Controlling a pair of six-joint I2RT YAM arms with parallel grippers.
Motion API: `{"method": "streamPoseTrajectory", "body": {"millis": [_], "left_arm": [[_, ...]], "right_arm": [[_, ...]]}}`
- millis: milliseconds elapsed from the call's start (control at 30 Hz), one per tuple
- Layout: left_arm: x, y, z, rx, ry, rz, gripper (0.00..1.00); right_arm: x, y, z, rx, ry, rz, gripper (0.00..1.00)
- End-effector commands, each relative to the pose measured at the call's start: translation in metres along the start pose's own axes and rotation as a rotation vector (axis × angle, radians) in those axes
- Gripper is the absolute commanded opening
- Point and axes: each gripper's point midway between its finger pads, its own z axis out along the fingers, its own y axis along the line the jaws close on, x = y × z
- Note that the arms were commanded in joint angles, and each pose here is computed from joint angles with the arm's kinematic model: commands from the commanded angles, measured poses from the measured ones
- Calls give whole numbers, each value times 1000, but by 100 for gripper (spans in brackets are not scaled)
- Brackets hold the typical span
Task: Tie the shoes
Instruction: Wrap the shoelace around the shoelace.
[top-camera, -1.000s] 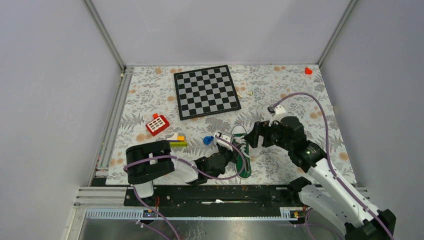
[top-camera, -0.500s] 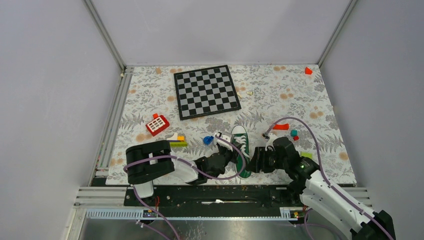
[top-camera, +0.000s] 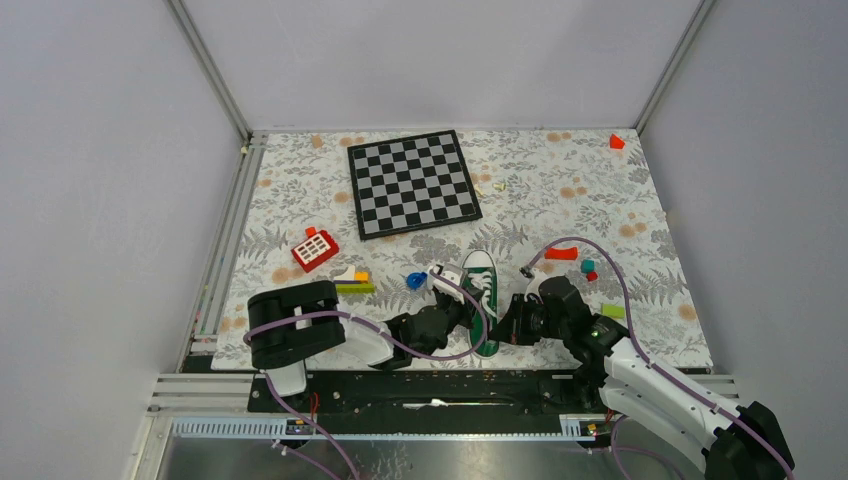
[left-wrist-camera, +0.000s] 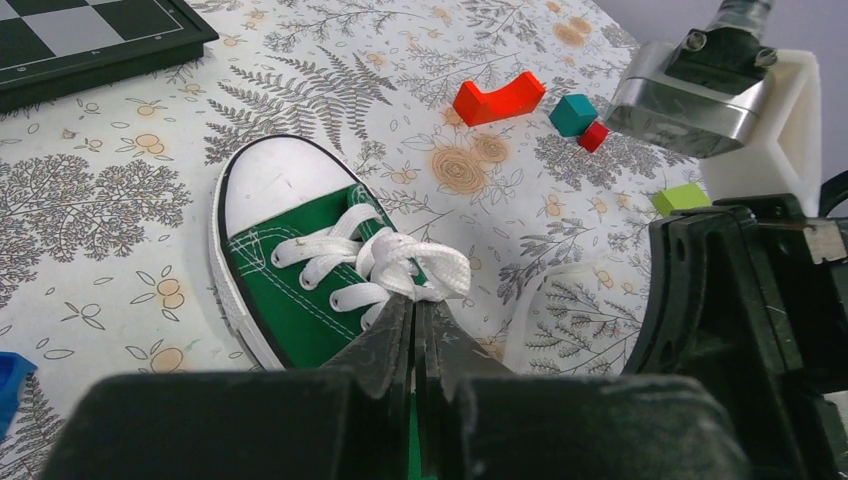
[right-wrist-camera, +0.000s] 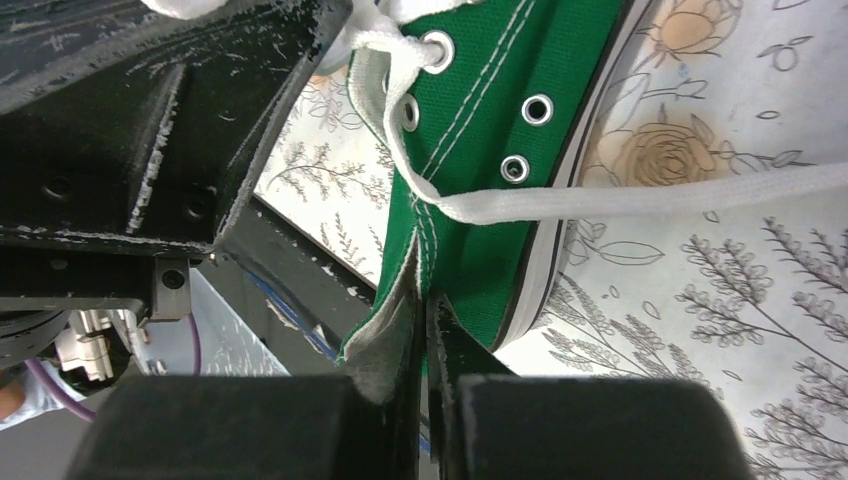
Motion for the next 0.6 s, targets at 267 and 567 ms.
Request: {"method": "streamPoseTrajectory", "body": {"millis": [267, 567], "left_arm": [[-20, -12, -16, 95, 3, -23, 0], [-10, -13, -9, 149, 56, -31, 0]], "right_arm": [[3, 41, 2, -141, -19, 50, 0], [-37, -4, -35, 193, -225, -93, 48]]}}
